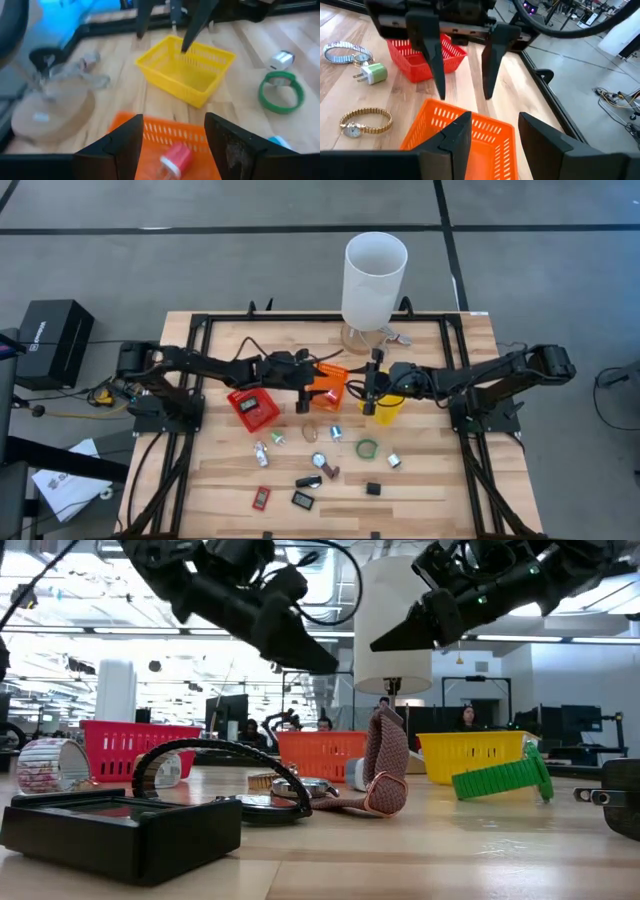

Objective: Pick & Place Office items
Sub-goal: Put the green wrist watch into the yellow bin

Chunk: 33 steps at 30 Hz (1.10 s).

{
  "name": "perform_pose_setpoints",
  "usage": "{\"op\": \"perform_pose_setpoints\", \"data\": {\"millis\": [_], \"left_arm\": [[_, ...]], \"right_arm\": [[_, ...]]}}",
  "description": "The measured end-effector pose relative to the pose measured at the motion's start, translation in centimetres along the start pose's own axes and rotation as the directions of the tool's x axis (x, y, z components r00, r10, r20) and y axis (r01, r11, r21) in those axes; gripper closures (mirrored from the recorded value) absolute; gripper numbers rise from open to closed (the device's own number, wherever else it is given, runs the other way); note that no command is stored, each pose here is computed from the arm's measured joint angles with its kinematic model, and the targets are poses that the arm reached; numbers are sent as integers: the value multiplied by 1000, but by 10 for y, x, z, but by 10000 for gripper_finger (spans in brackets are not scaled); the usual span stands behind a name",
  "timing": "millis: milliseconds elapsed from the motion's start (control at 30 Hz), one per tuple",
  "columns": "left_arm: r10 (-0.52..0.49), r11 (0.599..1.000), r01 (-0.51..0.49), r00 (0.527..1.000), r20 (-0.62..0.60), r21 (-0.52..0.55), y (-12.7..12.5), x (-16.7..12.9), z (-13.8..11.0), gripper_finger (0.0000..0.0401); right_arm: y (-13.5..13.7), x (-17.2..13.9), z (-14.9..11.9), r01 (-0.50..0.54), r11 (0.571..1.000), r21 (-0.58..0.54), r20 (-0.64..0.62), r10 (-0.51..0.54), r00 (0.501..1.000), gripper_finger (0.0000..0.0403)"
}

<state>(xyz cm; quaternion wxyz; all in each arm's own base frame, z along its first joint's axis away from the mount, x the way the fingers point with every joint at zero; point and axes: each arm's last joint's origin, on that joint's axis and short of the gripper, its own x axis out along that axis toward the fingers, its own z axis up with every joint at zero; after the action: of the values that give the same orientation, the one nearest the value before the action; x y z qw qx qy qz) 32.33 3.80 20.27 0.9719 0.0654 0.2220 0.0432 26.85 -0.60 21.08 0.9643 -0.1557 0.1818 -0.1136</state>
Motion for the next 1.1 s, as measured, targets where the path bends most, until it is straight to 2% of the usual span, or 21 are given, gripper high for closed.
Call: {"op": "perform_pose_setpoints", "data": {"millis": [100, 233, 467, 633, 800, 967, 1100], "left_arm": [[-6, 999, 6, 1000, -5, -39, -2, -11, 2, 202], [-31, 999, 30, 999, -26, -31, -10, -22, -8, 211], [-75, 997, 75, 996, -52, -13, -24, -34, -25, 222], [-92, 996, 92, 992, -90, -7, -30, -36, -38, 228], [-87, 996, 87, 993, -83, -6, -30, -37, -39, 233], [-84, 996, 84, 995, -61, -6, -29, -40, -35, 234], [-82, 997, 82, 996, -42, -6, -28, -41, -33, 234]], "right_arm": [[3, 0, 7, -21, 1000, -12, -20, 20, 1000, 249], [10, -2, 12, -60, 998, -34, -44, 59, 997, 249], [26, -8, 18, -113, 992, -49, -15, 113, 994, 249], [32, -10, 20, -133, 990, 35, -3, 134, 991, 249], [40, -14, 21, -160, 975, 155, -9, 164, 986, 249], [56, -21, 24, -231, 964, 134, -26, 236, 971, 259], [69, -29, 51, -345, 928, 140, -1, 349, 937, 268]]}}
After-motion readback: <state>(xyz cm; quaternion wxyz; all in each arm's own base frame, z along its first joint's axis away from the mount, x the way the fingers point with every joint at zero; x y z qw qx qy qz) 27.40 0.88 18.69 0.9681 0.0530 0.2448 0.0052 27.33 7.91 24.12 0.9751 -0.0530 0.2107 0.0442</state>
